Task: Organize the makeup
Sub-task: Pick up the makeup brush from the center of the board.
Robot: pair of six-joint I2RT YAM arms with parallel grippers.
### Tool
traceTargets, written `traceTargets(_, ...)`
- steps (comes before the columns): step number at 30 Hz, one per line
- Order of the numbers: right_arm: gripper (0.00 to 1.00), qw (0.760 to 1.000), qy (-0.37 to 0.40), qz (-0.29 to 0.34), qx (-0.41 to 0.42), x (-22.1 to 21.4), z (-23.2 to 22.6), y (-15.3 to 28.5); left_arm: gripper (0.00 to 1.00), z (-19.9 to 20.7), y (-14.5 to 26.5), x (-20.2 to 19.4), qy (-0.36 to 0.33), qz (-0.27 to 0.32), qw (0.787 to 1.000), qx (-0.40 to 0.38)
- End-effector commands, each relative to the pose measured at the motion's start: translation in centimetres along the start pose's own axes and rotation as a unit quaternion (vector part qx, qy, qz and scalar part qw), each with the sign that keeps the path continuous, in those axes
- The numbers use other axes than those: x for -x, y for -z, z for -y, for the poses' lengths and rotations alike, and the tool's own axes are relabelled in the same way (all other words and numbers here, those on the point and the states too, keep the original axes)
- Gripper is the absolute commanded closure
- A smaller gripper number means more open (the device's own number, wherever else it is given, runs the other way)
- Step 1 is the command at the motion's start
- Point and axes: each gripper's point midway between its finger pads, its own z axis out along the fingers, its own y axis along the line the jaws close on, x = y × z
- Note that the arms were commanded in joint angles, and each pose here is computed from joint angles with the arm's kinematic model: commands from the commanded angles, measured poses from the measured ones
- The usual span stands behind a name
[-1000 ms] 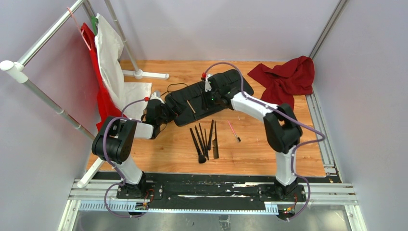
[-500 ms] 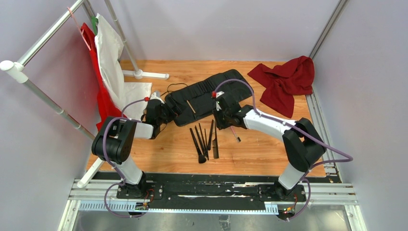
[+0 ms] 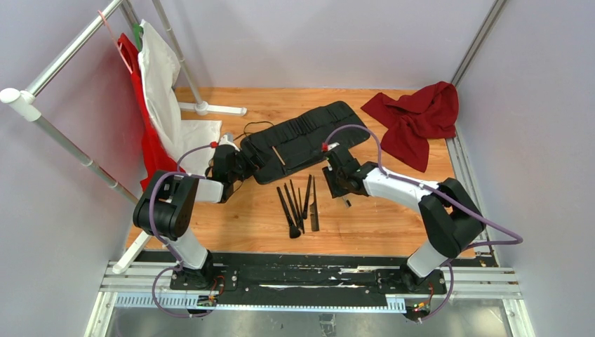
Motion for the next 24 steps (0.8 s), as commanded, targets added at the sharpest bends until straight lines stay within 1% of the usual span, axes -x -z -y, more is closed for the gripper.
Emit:
traceTargets(1, 0.67, 0.999, -0.020, 0.002, -0.026, -0.5, 2.2, 0.1, 0.02, -0.8, 0.5, -0.4, -0.001, -0.009, 1.000, 0.015)
traceTargets(10, 0.69, 0.999, -0.032, -0.005, -0.030, -1.3, 3.5, -0.4, 0.02, -0.9, 0.4, -0.5, -0.001, -0.009, 1.000, 0.015)
traceTargets(24, 0.75, 0.999, -0.045, -0.017, -0.010, -2.4, 3.2, -1.2, 0.02, -1.0, 0.4, -0.5, -0.001, -0.009, 1.000, 0.016)
